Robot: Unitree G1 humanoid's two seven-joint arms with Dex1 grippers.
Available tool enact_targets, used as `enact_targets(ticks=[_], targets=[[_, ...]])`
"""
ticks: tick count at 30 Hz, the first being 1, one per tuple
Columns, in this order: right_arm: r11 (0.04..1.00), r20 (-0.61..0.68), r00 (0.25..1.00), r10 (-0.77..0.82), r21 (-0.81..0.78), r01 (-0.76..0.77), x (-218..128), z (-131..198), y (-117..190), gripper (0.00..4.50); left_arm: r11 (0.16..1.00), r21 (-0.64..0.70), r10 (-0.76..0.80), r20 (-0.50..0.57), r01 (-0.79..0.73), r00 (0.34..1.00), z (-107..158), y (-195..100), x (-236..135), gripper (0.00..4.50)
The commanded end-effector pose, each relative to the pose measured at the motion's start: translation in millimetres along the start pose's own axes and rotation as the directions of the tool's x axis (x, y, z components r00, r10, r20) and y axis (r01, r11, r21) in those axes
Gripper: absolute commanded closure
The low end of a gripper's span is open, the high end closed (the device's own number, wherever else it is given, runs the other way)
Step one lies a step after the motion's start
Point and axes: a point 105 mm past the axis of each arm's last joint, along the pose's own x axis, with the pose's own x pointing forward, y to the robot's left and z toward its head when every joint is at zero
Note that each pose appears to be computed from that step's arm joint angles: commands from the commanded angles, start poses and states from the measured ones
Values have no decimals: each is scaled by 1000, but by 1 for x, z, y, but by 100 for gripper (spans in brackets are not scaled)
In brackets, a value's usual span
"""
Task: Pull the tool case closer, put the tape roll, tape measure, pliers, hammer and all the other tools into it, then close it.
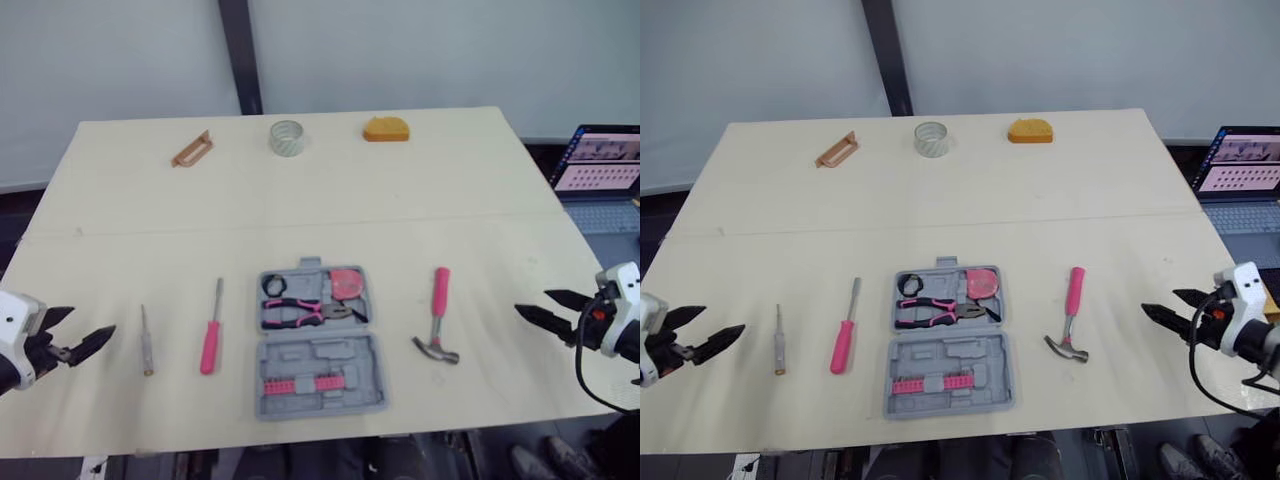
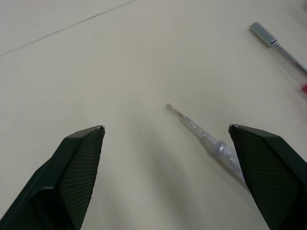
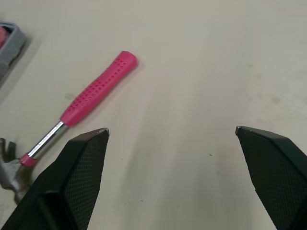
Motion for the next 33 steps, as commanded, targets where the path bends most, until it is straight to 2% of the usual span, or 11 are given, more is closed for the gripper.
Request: enact_targets(ticks=[1, 8, 33], targets=[[998, 61, 997, -55, -19, 57, -5, 12, -10, 1, 998, 23, 61, 47, -62, 997, 8, 10, -6, 4], [993, 110, 988, -109, -23, 112, -2, 15, -18, 1, 997, 8, 74, 68, -75, 995, 6, 8, -2, 4], [998, 97, 994, -53, -40, 57, 6, 17, -3, 1, 1000, 12, 23, 80, -24, 997, 11, -3, 15, 4]])
